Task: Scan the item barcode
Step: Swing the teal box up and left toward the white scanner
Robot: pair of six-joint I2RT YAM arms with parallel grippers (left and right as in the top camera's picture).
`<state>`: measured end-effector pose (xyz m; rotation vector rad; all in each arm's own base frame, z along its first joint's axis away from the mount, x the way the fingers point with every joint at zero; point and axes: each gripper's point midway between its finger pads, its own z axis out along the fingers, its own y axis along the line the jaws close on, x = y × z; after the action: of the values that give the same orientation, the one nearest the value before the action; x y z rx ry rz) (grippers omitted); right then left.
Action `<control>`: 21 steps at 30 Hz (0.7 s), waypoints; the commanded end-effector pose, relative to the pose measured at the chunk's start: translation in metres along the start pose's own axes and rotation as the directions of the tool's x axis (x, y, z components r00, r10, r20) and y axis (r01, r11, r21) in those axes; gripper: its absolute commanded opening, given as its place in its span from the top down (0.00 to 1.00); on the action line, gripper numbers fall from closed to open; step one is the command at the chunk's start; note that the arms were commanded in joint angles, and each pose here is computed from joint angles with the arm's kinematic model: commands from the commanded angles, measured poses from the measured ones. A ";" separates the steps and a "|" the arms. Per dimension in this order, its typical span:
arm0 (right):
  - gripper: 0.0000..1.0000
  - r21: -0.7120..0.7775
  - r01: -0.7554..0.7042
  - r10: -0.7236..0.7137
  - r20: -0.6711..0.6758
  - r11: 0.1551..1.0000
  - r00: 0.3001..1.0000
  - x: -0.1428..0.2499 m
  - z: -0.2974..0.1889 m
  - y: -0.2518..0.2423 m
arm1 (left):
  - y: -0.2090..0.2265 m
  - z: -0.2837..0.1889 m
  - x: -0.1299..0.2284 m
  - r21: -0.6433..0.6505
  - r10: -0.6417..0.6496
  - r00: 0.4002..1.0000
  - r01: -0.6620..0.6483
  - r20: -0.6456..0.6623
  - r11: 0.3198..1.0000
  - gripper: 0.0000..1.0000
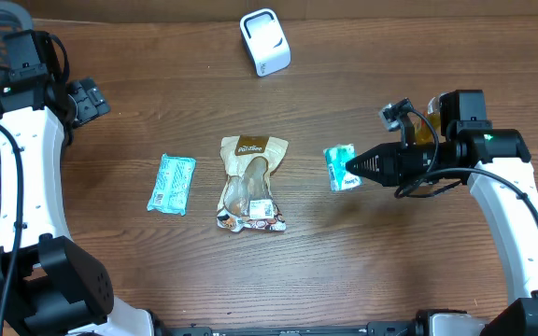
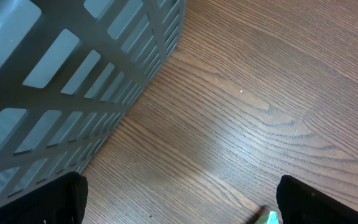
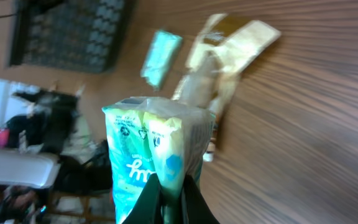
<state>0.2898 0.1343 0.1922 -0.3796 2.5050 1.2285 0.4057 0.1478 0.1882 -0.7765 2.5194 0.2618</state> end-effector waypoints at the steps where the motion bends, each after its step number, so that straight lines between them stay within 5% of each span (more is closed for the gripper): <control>1: 0.96 0.162 -0.102 0.098 0.038 0.981 0.995 -0.009 -0.009 -0.020 | 0.000 -0.008 -0.008 -0.003 0.008 0.999 -0.008 0.031 1.000 0.01; 13: 0.96 0.394 -0.272 0.249 0.109 0.878 0.962 -0.005 -0.021 -0.062 | 0.000 -0.008 -0.008 -0.003 0.008 0.999 -0.008 0.031 1.000 0.01; 21: 0.96 0.489 -0.233 0.215 0.093 0.840 0.972 -0.004 -0.010 -0.062 | 0.000 -0.008 -0.008 -0.003 0.008 0.999 -0.008 0.031 1.000 0.01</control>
<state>0.3088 0.0911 0.1476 0.0498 2.7851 0.7191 0.4058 0.1478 0.1882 -0.7764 2.5191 0.2617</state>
